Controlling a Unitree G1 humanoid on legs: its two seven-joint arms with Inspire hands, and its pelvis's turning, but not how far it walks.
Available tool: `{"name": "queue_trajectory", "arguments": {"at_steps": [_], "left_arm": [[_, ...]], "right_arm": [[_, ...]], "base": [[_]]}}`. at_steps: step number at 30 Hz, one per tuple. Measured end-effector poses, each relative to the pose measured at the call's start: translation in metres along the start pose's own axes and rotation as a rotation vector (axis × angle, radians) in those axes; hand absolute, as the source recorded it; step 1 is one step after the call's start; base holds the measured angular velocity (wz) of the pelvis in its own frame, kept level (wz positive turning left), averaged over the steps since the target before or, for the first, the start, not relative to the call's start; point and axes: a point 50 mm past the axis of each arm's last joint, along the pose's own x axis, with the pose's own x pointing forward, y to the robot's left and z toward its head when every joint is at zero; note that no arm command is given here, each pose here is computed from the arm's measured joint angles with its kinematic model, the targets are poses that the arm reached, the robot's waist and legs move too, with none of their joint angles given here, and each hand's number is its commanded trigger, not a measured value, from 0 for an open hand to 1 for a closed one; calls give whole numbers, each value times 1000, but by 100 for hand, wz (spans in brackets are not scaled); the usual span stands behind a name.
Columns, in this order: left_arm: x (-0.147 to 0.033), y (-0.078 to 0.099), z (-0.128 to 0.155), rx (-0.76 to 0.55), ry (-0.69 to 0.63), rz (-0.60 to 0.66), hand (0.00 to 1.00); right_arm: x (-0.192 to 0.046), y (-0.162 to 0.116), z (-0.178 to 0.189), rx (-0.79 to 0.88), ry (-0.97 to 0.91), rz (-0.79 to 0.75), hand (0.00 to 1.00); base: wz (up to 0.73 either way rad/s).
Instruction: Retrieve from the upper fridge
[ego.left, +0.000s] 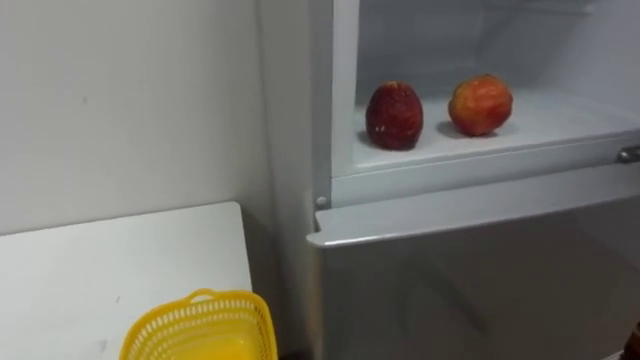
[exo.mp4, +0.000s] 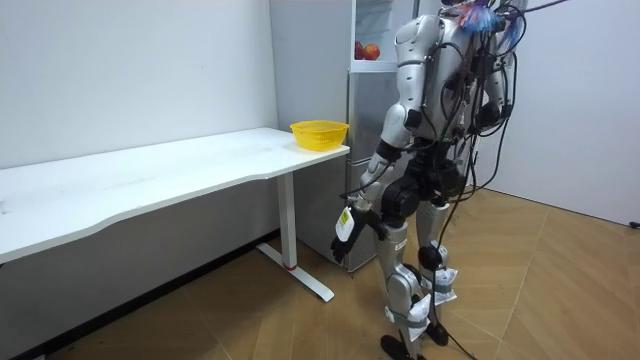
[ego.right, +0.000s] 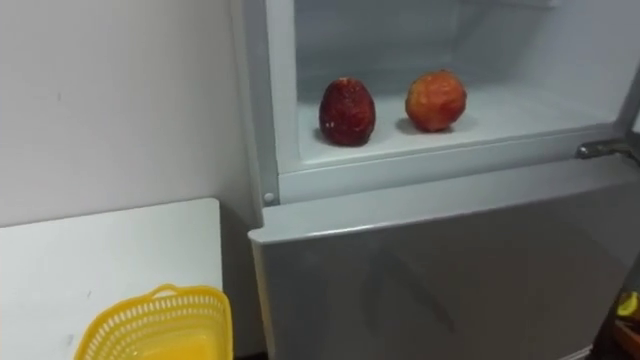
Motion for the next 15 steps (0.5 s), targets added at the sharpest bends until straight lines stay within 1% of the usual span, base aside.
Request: {"name": "queue_trajectory", "arguments": {"at_steps": [4,6,8,15], "left_arm": [[1,2,-1,-5,-6,1,0],[1,4,1,1,-12,5,0],[1,4,1,3,-20,3,0],[1,3,2,76,-33,-19,0]], "right_arm": [[2,-6,27,29,-122,-61,0],[2,-10,47,41,-223,-105,0],[1,-11,59,54,-281,-126,0],[-2,-7,100,85,-482,-138,0]], "base": [[-18],[3],[2],[0]]}}
